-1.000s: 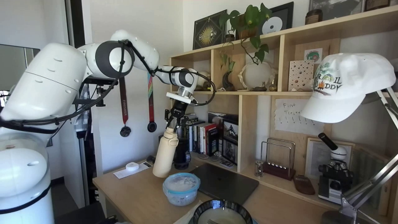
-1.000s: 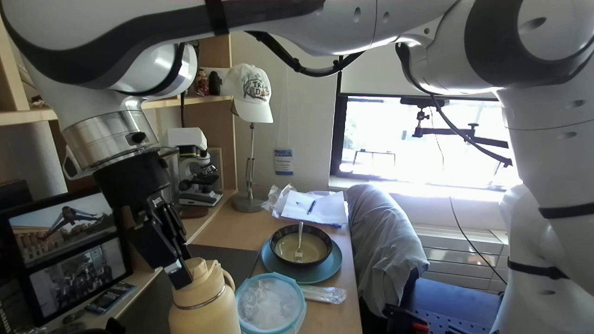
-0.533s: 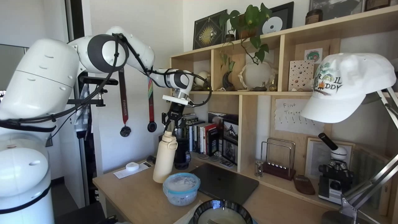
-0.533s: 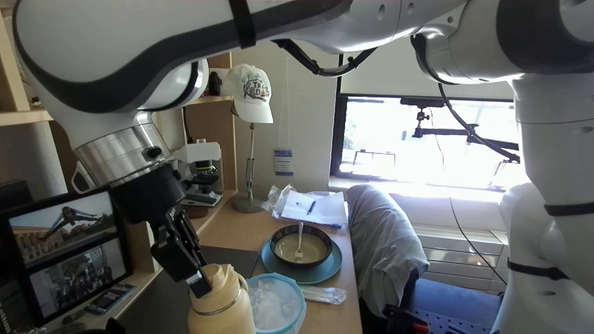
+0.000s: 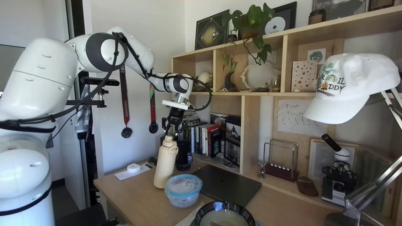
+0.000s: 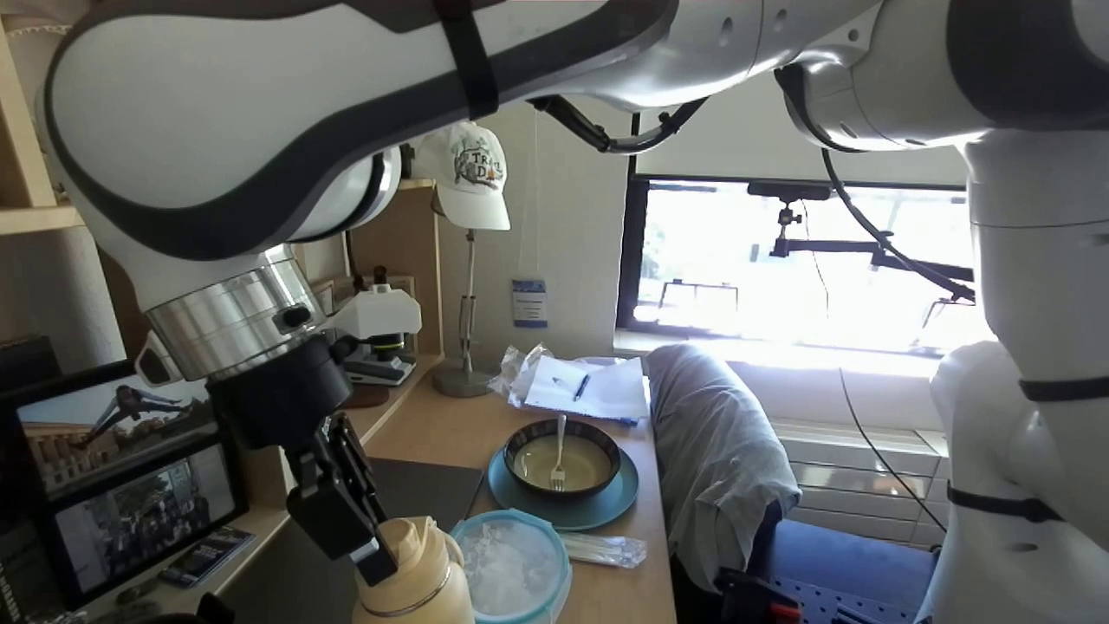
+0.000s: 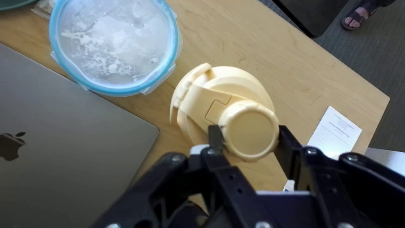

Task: Move the yellow bottle to the other side of the table, place the package in the black bowl, and move the black cup to the other side of the table

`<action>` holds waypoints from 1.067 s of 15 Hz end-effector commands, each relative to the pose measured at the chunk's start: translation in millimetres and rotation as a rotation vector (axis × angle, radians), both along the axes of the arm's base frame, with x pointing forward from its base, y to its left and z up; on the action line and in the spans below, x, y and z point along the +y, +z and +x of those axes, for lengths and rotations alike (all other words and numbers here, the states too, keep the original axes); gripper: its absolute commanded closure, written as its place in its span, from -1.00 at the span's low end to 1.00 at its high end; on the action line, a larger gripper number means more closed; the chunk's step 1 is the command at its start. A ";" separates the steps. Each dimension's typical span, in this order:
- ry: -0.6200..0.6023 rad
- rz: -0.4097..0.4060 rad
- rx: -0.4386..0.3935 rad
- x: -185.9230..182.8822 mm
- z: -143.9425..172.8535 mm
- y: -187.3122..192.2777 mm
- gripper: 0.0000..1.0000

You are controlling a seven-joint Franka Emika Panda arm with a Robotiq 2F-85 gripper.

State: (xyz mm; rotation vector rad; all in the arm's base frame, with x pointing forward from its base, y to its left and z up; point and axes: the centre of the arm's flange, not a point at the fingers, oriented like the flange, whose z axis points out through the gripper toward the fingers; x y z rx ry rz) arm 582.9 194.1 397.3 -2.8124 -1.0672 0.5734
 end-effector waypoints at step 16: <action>-0.121 0.010 -0.091 -35.7 24.9 26.0 -1.00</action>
